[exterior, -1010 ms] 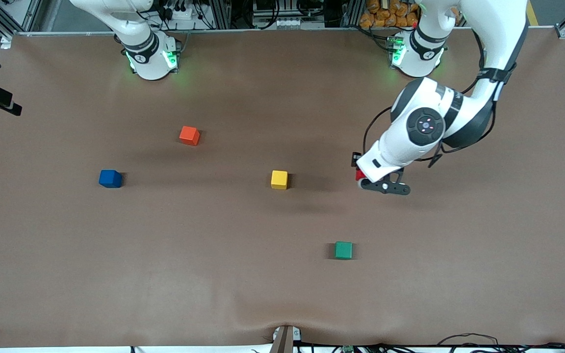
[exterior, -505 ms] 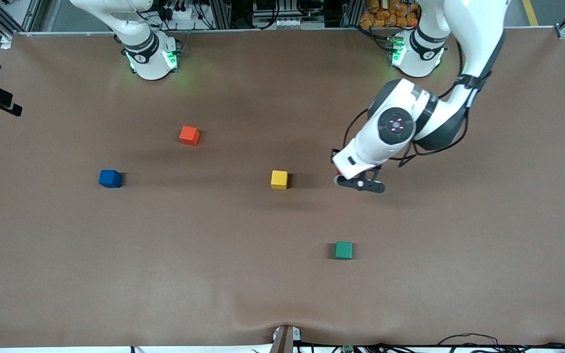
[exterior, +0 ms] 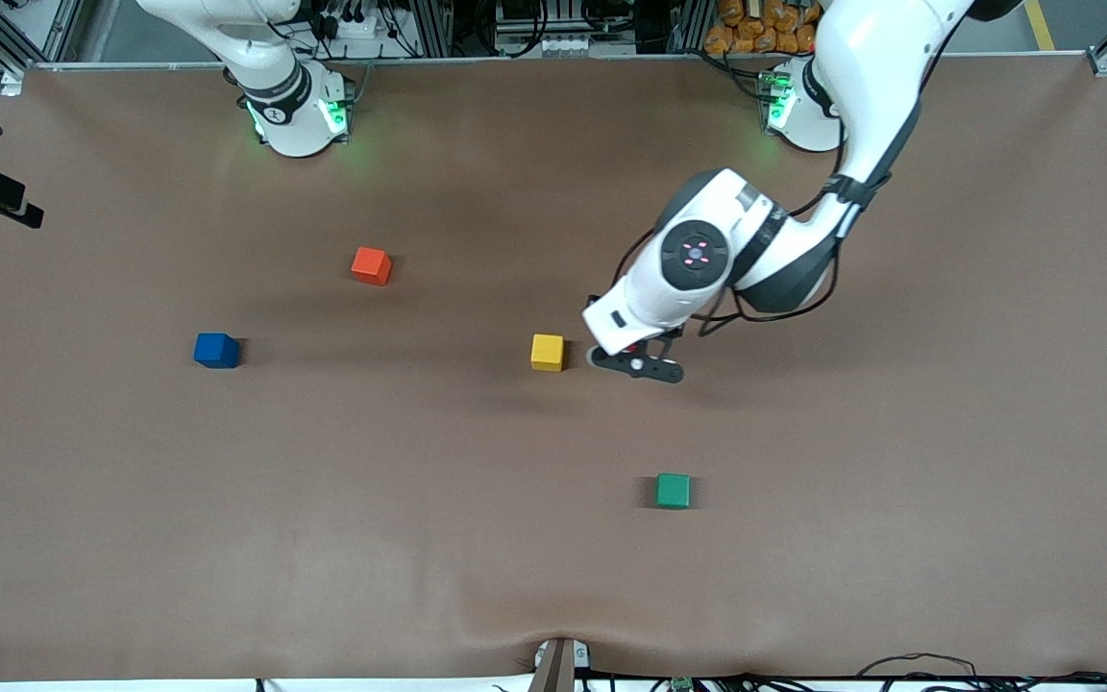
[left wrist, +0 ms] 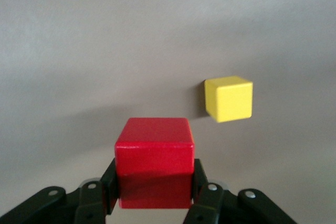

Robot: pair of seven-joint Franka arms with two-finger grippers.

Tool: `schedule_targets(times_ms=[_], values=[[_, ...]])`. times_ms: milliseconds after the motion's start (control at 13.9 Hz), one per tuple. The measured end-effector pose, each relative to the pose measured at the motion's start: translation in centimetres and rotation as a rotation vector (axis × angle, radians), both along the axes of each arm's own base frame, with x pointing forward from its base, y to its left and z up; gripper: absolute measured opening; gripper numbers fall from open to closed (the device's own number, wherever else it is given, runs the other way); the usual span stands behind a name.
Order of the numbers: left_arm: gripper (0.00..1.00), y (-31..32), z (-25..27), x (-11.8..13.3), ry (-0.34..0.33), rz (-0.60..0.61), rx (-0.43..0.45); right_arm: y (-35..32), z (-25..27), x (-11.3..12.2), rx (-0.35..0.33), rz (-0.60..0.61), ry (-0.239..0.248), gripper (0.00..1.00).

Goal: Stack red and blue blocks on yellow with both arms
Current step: 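Carry the red cube with the left gripper above the yellow cube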

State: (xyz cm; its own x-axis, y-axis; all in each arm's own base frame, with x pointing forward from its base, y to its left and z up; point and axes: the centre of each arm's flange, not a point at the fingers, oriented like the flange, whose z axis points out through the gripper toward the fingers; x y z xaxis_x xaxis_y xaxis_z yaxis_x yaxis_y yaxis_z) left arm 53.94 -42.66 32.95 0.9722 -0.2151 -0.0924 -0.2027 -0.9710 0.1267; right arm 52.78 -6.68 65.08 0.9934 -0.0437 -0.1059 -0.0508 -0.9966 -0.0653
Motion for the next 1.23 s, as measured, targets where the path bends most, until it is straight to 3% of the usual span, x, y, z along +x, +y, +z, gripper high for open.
schedule_targets(times_ms=[505,1226], values=[[0.56,-8.4,-3.0,-2.3,-0.068,0.040,0.103,0.0,-0.1,0.0,0.001,0.000,0.003,1.00],[0.56,-11.9,-6.6,-4.0,-0.036,0.086,0.148,0.7,0.1,0.1,0.003,0.013,-0.002,1.00]])
